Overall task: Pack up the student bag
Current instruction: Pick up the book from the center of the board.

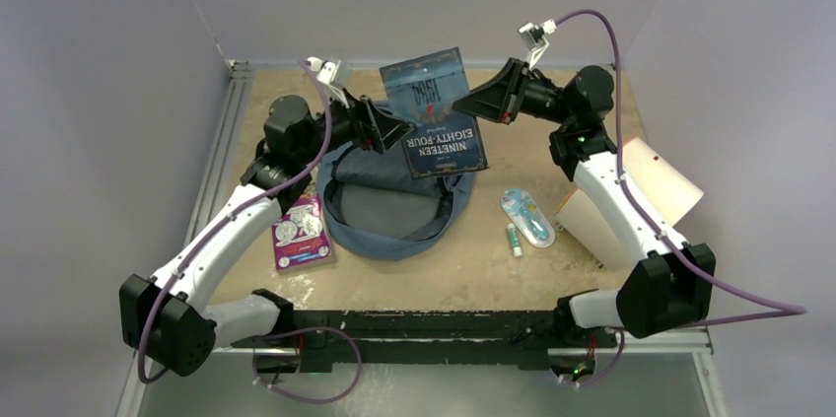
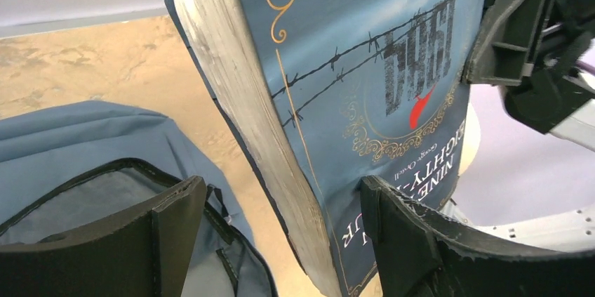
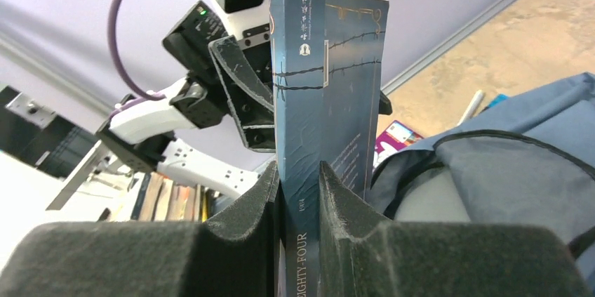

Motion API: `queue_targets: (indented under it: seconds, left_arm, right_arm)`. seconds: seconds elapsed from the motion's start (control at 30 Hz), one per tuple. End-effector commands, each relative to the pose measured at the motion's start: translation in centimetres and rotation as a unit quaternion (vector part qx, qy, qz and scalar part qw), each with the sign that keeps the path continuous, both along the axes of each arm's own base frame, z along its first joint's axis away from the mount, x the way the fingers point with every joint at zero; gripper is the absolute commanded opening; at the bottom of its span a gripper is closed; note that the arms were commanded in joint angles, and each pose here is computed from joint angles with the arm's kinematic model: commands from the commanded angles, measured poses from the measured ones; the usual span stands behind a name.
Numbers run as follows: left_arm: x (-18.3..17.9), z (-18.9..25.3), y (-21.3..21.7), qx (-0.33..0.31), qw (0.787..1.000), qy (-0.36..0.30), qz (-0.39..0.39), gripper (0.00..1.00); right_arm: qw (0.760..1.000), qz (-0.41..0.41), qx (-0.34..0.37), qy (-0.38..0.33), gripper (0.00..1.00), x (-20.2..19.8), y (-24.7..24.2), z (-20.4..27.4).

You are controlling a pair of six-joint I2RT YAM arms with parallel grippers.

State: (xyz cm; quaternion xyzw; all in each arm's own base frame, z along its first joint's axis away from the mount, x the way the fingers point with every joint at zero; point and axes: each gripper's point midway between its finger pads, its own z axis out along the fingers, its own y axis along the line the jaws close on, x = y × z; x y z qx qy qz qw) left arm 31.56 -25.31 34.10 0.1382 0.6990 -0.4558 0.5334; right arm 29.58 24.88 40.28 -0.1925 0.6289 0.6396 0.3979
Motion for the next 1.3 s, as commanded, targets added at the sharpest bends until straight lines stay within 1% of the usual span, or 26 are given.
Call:
queue_targets:
  seconds: [0.0, 0.17, 0.27, 0.4, 0.43, 0.53, 0.6, 0.63, 0.67, 0.7, 0.8, 0.97, 1.07, 1.17, 1.23, 1.27]
  left_arm:
    - [-2.7, 3.6, -0.6, -0.058, 0.995, -0.052, -0.055, 0.8]
    - [-5.5, 4.7, -1.6, -0.103, 0.983, -0.07, -0.134, 0.8]
    - [-6.4, 5.0, -2.2, -0.122, 0.975, -0.07, -0.174, 0.8]
    - [-7.1, 5.2, -2.8, -0.141, 0.965, -0.064, -0.213, 0.8]
    - [-7.2, 5.2, -2.9, -0.143, 0.963, -0.064, -0.219, 0.77]
    - [-7.3, 5.4, -3.0, -0.144, 0.962, -0.063, -0.223, 0.6]
    - [-7.4, 5.4, -2.9, -0.144, 0.963, -0.059, -0.221, 0.44]
    - [-7.3, 5.2, -2.9, -0.141, 0.964, -0.055, -0.218, 0.37]
    - [-7.2, 5.3, -2.8, -0.14, 0.965, -0.057, -0.213, 0.33]
    - [-7.1, 5.2, -2.7, -0.137, 0.967, -0.051, -0.207, 0.31]
    - [-7.0, 4.9, -2.6, -0.134, 0.97, -0.044, -0.2, 0.28]
    - [-6.8, 4.7, -2.8, -0.131, 0.97, -0.039, -0.203, 0.27]
    - [-6.5, 4.5, -3.0, -0.13, 0.969, -0.032, -0.206, 0.35]
    - [-6.2, 4.2, -3.2, -0.129, 0.969, -0.024, -0.207, 0.36]
    - [-6.0, 4.0, -3.2, -0.13, 0.97, -0.021, -0.205, 0.32]
    - [-5.9, 4.0, -3.2, -0.131, 0.97, -0.02, -0.203, 0.29]
  right_arm:
    - [0.995, 0.051, 0.044, -0.078, 0.0, -4.1, -0.4, 4.4]
    - [0.991, 0.08, 0.055, -0.089, 0.0, -5.8, -0.6, 5.2]
    - [0.989, 0.091, 0.062, -0.095, 0.0, -6.7, -0.8, 5.8]
    - [0.989, 0.094, 0.062, -0.093, 0.0, -6.9, -0.8, 5.7]
    - [0.99, 0.092, 0.062, -0.091, 0.0, -6.7, -0.8, 5.6]
    - [0.992, 0.087, 0.056, -0.076, 0.0, -6.1, -0.6, 5.0]
    - [0.993, 0.078, 0.056, -0.072, 0.0, -5.6, -0.6, 4.9]
    - [0.993, 0.07, 0.058, -0.073, 0.0, -5.4, -0.6, 5.1]
    - [0.994, 0.059, 0.055, -0.072, 0.0, -4.8, -0.6, 4.9]
    - [0.995, 0.047, 0.05, -0.071, 0.0, -4.2, -0.5, 4.9]
    - [0.997, 0.005, 0.033, -0.076, 0.0, -2.4, -0.5, 5.0]
    - [0.994, -0.06, 0.016, -0.09, 0.0, -0.1, -0.9, 5.3]
    - [0.991, -0.086, 0.002, -0.099, 0.0, 0.7, -1.2, 5.1]
    - [0.99, -0.098, -0.012, -0.103, 0.0, 1.2, -1.3, 4.6]
    - [0.989, -0.101, -0.017, -0.103, 0.0, 1.4, -1.3, 4.4]
    - [0.989, -0.1, -0.018, -0.103, 0.0, 1.4, -1.3, 4.3]
